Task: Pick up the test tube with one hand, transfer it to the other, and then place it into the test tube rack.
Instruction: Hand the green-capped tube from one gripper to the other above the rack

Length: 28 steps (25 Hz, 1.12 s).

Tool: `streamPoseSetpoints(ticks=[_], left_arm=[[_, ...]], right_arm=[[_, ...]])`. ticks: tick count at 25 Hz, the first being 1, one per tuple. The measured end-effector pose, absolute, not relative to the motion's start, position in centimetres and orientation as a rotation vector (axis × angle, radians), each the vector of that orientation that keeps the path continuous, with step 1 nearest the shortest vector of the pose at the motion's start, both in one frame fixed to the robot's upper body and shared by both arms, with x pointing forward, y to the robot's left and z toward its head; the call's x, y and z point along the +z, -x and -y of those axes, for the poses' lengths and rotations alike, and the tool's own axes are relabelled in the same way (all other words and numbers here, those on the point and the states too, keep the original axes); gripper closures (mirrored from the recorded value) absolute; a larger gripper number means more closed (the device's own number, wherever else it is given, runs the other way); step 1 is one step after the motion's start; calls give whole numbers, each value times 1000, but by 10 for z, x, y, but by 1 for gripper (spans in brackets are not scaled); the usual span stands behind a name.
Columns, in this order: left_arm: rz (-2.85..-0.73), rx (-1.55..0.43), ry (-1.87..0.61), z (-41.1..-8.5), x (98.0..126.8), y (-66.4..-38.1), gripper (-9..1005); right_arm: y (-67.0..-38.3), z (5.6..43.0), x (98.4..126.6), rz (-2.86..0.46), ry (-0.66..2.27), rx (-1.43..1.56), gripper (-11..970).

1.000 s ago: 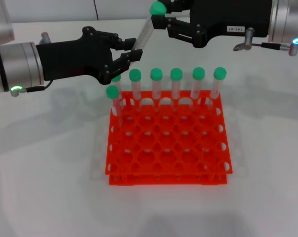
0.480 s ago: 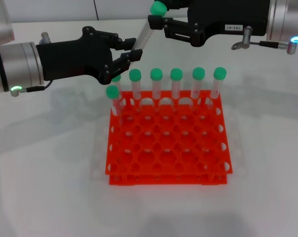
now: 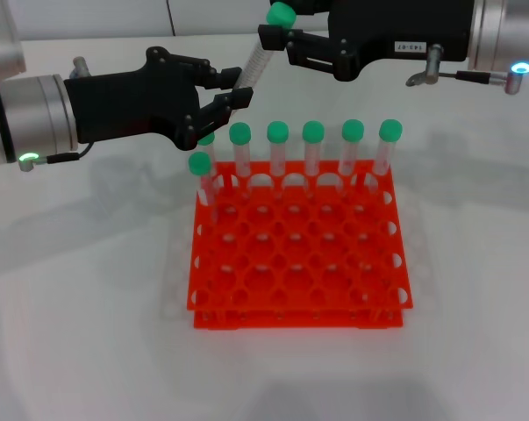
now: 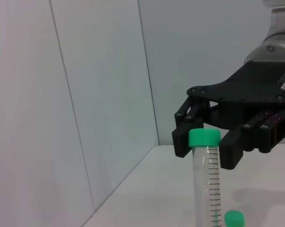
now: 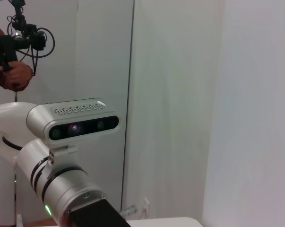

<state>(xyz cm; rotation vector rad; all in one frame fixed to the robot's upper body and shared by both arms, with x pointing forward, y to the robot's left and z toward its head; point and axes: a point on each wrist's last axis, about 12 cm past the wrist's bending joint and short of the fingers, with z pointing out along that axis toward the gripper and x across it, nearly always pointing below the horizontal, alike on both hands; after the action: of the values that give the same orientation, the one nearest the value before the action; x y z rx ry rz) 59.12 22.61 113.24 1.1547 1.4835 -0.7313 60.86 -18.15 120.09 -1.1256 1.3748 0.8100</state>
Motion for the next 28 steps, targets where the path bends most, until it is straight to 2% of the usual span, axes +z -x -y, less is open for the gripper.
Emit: streamPoseSetpoints(ticks=[8, 19, 28], left_arm=[[-1484, -731, -1155, -226, 1132, -591, 804], [-1487, -735, -1159, -225, 1132, -591, 804], [-1482, -744, -1177, -222, 1132, -590, 805]], right_arm=[[-609, 181, 1201, -1375, 1125, 810, 616], [-609, 180, 1201, -1374, 1127, 811, 696], [-608, 175, 1204, -1358, 1143, 817, 697]])
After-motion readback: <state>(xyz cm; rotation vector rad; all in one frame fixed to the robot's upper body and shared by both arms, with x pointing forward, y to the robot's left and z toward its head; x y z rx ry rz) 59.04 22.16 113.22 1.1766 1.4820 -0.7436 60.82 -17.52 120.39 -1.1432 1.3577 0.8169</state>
